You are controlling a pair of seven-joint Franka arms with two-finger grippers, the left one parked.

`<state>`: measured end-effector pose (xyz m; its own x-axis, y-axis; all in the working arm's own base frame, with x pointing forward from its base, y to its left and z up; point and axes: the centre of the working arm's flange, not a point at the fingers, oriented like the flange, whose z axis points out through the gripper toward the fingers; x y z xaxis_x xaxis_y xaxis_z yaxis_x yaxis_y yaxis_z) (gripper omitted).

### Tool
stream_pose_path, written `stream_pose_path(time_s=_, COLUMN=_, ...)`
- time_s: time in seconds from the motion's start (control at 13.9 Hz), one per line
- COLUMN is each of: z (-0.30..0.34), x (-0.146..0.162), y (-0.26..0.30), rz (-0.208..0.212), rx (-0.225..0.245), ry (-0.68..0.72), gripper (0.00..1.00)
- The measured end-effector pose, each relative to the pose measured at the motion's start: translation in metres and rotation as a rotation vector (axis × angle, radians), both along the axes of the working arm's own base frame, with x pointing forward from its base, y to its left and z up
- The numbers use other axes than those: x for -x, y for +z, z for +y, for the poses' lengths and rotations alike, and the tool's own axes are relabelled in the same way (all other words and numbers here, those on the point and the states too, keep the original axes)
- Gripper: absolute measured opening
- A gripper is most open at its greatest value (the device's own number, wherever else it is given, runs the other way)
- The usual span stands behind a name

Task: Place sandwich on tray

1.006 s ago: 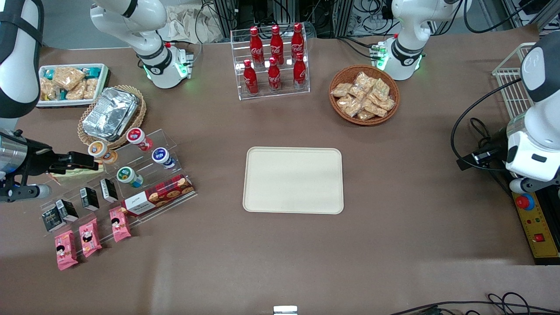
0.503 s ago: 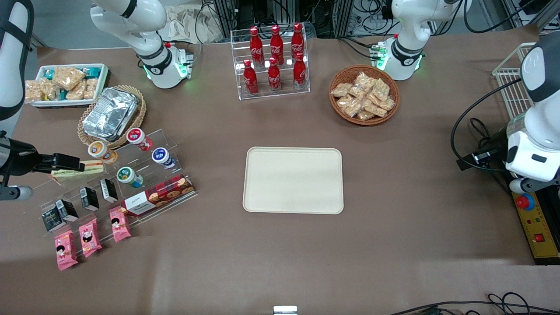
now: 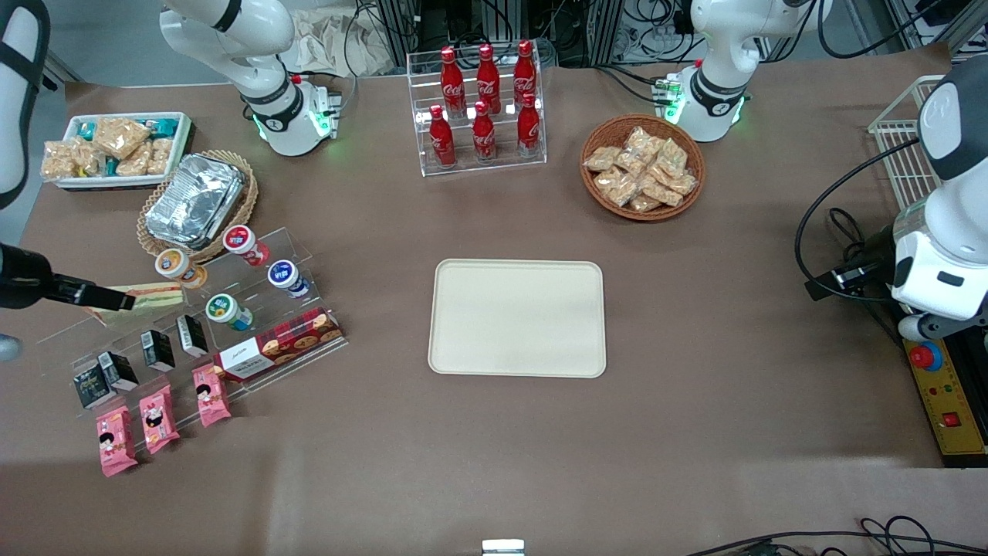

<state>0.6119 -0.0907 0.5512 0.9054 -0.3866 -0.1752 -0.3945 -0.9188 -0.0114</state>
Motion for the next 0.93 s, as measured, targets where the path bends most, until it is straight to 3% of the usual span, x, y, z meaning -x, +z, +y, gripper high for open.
stream_pose_path(time_s=0.22, z=-0.033, x=0.010, y=-0.002, rz=0.045, rx=0.024, ry=-0.190, gripper=1.00)
stream_pose_path(time_s=0.43, z=-0.068, x=0.019, y=0.000, rz=0.060, rx=0.070, ry=-0.417, gripper=1.00)
stream_pose_path(time_s=0.93, z=-0.123, x=0.033, y=-0.014, rz=0.086, rx=0.129, ry=-0.710, gripper=1.00)
